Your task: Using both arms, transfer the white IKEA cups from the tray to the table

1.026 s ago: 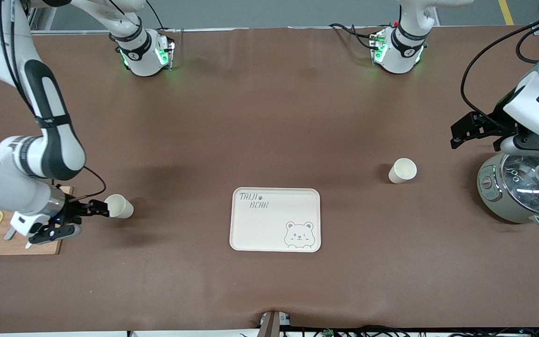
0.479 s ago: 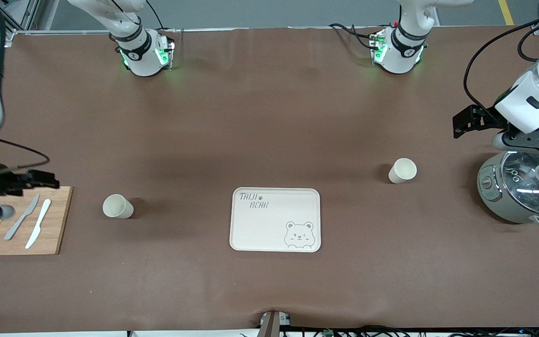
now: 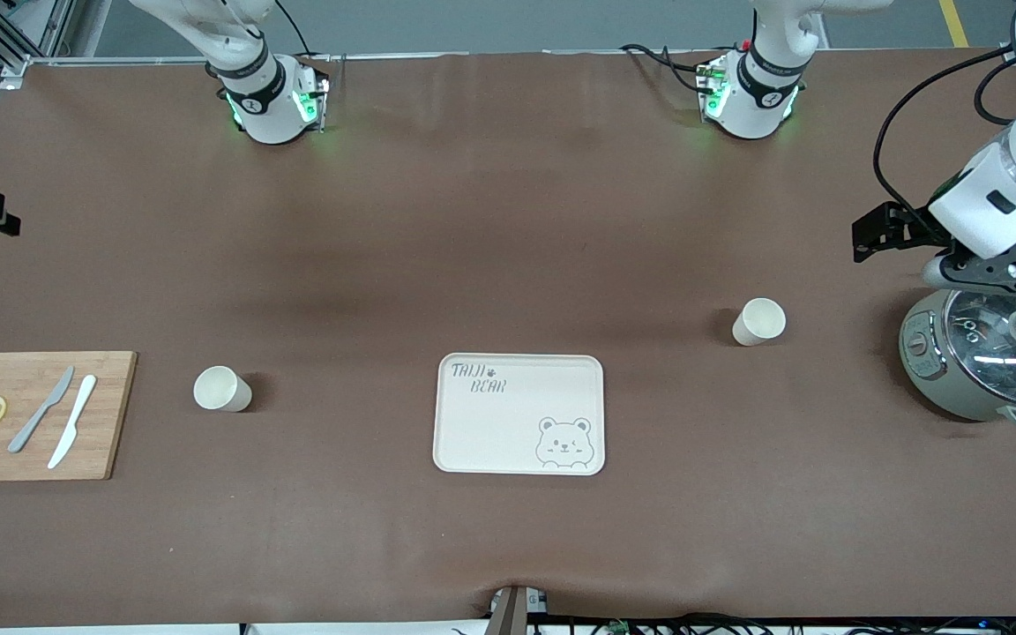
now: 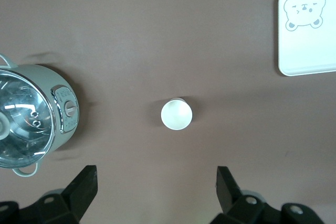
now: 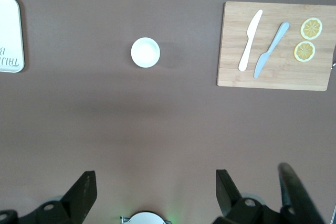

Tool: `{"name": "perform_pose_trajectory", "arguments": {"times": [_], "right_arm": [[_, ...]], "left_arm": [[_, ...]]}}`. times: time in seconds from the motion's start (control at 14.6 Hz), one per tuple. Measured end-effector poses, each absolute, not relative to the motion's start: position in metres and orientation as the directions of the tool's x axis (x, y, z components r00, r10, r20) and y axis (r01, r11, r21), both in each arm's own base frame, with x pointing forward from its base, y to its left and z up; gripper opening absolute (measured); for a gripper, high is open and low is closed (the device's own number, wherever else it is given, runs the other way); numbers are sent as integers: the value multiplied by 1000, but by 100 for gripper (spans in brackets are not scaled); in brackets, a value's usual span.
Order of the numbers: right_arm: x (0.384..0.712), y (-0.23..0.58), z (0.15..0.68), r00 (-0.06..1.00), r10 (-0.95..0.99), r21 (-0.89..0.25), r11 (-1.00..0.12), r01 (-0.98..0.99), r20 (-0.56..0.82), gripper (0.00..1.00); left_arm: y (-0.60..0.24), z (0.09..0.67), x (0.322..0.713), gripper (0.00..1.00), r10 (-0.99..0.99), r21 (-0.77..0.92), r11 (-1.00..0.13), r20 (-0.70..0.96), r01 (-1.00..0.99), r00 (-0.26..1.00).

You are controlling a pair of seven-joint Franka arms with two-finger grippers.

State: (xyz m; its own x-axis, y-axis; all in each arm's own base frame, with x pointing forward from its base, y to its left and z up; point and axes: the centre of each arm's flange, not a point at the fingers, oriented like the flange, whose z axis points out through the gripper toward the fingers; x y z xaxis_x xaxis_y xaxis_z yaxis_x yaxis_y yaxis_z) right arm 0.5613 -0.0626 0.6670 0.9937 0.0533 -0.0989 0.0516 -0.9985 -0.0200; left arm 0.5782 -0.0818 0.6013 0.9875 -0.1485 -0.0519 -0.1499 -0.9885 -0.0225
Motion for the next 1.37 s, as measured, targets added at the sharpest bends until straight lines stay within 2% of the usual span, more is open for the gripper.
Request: {"name": "perform_pose_trajectory", "arguments": {"times": [0.41, 0.96, 1.37], "right_arm": [[520, -34, 684, 998, -1, 2, -1000, 0, -59, 100], [523, -39, 634, 995, -11, 1, -1000, -11, -100, 100], [519, -28, 634, 995, 7, 3, -1000, 8, -103, 100]], "left_arm": [[-82, 599, 579, 100, -149, -22, -988, -55, -150, 987], [-91, 600, 579, 100, -164, -22, -986, -52, -166, 985], [-102, 602, 577, 100, -183, -20, -983, -49, -184, 982]]}}
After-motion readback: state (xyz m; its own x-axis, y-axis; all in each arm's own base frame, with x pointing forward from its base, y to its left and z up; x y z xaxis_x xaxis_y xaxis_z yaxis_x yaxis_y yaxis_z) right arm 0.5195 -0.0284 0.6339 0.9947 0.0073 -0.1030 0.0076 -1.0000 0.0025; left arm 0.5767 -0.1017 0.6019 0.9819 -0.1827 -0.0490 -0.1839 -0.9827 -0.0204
